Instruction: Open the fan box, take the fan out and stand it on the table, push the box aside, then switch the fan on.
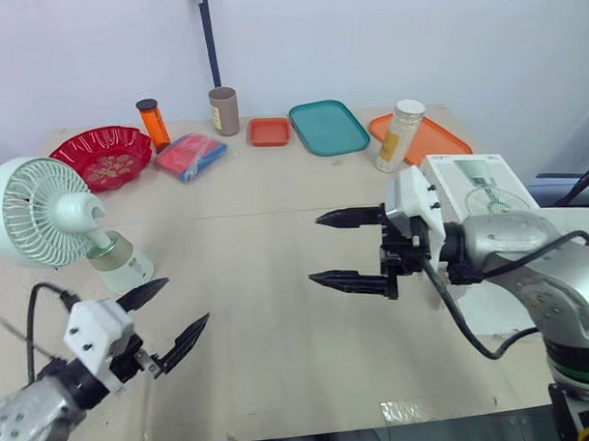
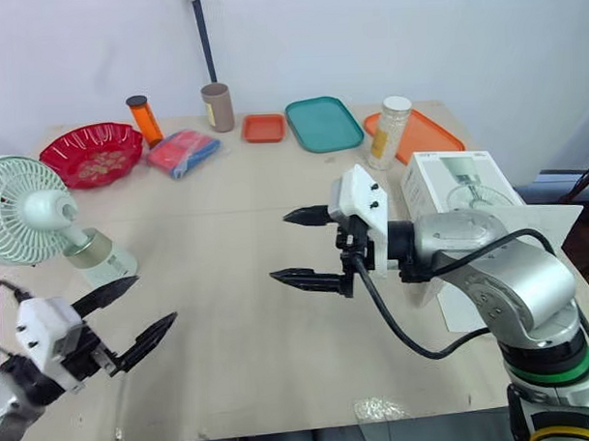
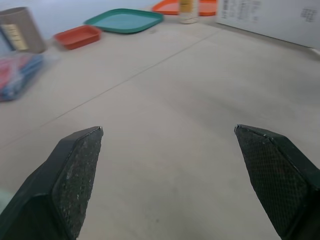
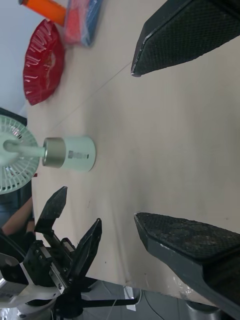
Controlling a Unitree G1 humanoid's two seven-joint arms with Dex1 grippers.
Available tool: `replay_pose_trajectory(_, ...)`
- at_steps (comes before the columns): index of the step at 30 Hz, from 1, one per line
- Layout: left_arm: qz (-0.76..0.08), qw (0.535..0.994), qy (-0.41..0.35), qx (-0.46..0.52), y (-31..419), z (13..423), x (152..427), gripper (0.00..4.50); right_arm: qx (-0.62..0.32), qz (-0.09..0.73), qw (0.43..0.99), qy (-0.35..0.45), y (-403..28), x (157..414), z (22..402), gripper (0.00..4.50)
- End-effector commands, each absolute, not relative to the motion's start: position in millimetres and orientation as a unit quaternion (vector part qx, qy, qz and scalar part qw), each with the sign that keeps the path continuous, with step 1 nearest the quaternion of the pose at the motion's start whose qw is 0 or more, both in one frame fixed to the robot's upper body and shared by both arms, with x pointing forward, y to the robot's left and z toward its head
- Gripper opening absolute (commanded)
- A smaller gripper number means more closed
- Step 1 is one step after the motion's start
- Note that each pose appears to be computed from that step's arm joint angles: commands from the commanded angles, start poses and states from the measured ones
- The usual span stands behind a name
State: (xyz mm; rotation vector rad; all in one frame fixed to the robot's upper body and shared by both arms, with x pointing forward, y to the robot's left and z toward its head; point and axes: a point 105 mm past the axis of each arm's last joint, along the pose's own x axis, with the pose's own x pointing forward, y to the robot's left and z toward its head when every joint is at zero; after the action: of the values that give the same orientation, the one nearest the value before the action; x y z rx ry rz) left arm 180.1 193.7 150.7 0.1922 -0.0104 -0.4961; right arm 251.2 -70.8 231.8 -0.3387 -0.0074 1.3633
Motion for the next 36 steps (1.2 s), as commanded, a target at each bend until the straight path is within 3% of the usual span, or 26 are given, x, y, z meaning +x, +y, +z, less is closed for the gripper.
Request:
replay_pose_trajectory(1,-0.182,0.977,-0.006,0.114,208.5,152.5,166.1,4.5,-0.177,0.644,0.744,-0.029,-62.5,247.8,233.3,4.44)
replay_pose_trajectory(9,-0.032,0.995,0.022,0.096,265.4,132.3,147.9,4.5,-0.203,0.644,0.737,-0.014,-57.7,255.8,221.3,4.44)
replay_pose_trajectory(16,0.043,0.994,-0.007,0.102,309.7,152.5,147.1,4.5,-0.192,0.621,0.76,0.002,-55.4,266.8,213.7,4.44)
replay_pose_trajectory(24,0.059,0.992,-0.058,0.094,321.3,191.1,160.4,4.5,-0.195,0.605,0.772,0.003,-55.8,272.4,209.7,4.44)
replay_pose_trajectory(36,0.029,0.993,-0.071,0.092,329.8,202.9,198.8,4.5,-0.185,0.605,0.774,-0.009,-48.3,268.0,211.9,4.44)
